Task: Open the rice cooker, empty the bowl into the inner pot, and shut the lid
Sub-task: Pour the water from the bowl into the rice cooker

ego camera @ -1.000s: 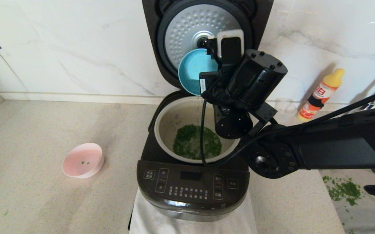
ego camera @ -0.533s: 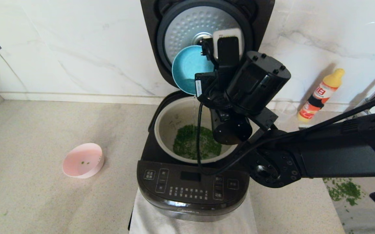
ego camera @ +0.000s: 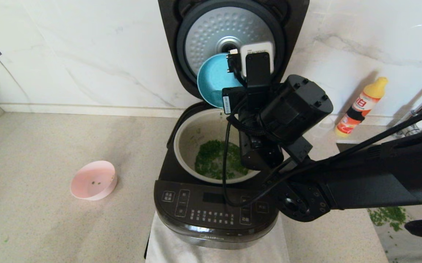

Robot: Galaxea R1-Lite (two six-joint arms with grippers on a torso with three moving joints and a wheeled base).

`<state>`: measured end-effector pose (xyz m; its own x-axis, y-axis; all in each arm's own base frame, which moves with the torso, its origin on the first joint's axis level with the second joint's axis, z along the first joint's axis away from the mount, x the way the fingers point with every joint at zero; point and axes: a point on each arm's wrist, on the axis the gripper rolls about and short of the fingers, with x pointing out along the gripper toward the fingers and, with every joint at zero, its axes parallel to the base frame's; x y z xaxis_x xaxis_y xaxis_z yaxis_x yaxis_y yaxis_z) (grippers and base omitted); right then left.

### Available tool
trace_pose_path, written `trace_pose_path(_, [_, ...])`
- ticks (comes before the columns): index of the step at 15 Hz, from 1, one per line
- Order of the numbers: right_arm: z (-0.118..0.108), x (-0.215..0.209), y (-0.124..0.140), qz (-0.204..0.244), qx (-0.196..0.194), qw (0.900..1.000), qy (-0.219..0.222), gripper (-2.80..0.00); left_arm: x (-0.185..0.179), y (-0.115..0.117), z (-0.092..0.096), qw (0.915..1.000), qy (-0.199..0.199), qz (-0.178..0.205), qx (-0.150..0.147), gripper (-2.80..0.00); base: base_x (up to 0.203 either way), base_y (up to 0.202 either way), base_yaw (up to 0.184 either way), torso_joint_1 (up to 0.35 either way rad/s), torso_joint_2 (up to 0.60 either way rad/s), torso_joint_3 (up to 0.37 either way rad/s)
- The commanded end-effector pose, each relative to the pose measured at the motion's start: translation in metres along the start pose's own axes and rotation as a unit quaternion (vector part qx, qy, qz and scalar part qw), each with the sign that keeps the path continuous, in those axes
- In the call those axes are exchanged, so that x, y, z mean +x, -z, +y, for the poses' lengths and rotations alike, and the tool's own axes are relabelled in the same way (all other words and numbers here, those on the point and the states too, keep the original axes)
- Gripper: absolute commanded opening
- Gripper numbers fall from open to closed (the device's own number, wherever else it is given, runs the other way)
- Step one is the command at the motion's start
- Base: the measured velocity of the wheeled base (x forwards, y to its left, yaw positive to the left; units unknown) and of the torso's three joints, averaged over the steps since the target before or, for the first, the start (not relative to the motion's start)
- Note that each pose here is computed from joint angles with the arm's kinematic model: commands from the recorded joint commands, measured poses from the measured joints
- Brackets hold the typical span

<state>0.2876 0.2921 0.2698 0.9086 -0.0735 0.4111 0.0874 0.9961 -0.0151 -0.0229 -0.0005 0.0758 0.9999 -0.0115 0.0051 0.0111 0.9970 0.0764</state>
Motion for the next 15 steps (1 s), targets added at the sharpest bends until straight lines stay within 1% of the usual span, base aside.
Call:
trace_pose_path(1, [0.0, -0.002, -0.003, -0.002, -0.002, 1.0, 0.001, -2.8, 0.001, 0.002, 0.0, 1.0, 0.0, 0.004, 0.0, -2.8, 0.0, 0.0, 0.0, 0.0, 0.0, 0.0])
trace_pose_path(3, [0.001, -0.005, -0.004, -0.01, -0.006, 1.0, 0.002, -2.8, 0.001, 0.002, 0.0, 1.0, 0.0, 0.004, 0.0, -2.8, 0.0, 0.0, 0.0, 0.0, 0.0, 0.0])
trace_pose_path(6, [0.004, -0.011, 0.001, -0.023, -0.01, 1.0, 0.001, -2.8, 0.001, 0.002, 0.0, 1.0, 0.0, 0.004, 0.0, -2.8, 0.0, 0.0, 0.0, 0.0, 0.0, 0.0])
trace_pose_path(12, [0.006, -0.017, -0.007, -0.028, -0.003, 1.0, -0.007, -2.8, 0.001, 0.002, 0.0, 1.0, 0.0, 0.004, 0.0, -2.8, 0.0, 0.0, 0.0, 0.0, 0.0, 0.0])
trace_pose_path(15, [0.008, -0.018, -0.006, -0.027, -0.006, 1.0, -0.008, -2.8, 0.001, 0.002, 0.0, 1.0, 0.0, 0.004, 0.0, -2.8, 0.0, 0.0, 0.0, 0.0, 0.0, 0.0])
